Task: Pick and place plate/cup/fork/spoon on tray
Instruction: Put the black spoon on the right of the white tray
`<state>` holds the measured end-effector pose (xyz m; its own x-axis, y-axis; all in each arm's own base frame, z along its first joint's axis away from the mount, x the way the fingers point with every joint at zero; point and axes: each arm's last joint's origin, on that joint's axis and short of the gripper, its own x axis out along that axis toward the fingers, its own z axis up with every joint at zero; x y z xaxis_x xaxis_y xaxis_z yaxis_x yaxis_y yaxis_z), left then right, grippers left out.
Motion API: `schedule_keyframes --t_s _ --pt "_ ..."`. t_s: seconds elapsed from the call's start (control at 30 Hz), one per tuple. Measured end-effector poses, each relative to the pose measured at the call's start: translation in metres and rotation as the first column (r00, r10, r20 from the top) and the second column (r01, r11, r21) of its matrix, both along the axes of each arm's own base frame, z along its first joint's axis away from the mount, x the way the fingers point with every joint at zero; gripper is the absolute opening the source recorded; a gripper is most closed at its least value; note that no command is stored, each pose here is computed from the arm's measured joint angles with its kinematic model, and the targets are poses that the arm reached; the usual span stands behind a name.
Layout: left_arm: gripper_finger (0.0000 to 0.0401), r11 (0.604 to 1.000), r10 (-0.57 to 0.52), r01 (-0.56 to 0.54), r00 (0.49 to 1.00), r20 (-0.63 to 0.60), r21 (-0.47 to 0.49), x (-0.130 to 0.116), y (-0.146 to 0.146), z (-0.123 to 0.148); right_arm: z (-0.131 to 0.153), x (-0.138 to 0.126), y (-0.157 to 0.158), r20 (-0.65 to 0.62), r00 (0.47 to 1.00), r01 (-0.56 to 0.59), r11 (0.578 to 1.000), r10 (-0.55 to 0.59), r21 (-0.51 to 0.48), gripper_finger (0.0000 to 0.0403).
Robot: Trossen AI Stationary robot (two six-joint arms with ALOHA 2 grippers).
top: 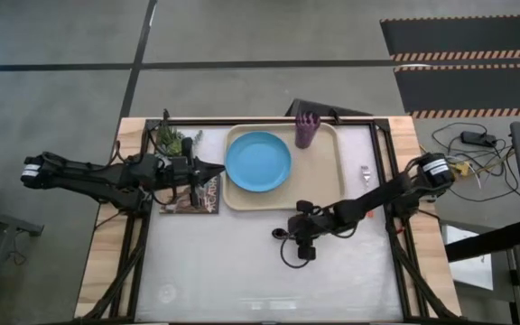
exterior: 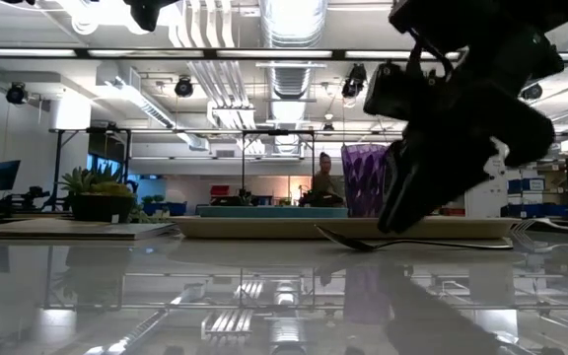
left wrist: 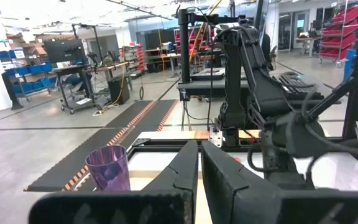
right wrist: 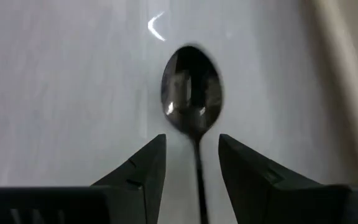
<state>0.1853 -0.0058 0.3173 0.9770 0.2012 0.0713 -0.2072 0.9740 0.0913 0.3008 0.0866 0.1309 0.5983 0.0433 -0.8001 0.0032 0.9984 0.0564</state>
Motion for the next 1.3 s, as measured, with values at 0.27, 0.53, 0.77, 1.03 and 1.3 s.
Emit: schedule_keyframes --t_s 0.27,0.53,0.77,1.03,1.3 --pt "0.0003 1.0 0.0 0.0 1.0 0.0 0.0 0.0 0.0 0.0 -0.013 0.006 0.001 -0.047 0.999 0.008 1.0 -0.009 -0.019 0.0108" --pt "0.0003 1.0 0.0 0.0 1.0 -0.001 0.0 0.0 0.0 0.0 -0.014 0.004 0.0 -0.063 0.998 0.009 0.999 -0.011 -0.031 0.0024" --pt "0.0003 1.0 0.0 0.0 1.0 -0.001 0.0 0.0 0.0 0.0 -0.003 0.006 0.002 -0.054 0.998 0.012 1.0 -0.011 0.023 0.001" --pt "0.0003 1.0 0.0 0.0 1.0 -0.003 0.001 0.0 0.0 0.0 0.043 0.009 0.002 0.068 0.996 0.06 0.997 -0.064 0.049 0.0009" --pt "0.0003 1.0 0.0 0.0 1.0 -0.004 0.001 0.0 0.0 -0.001 0.081 -0.001 -0.005 0.16 0.969 0.183 0.982 -0.188 0.047 0.0009"
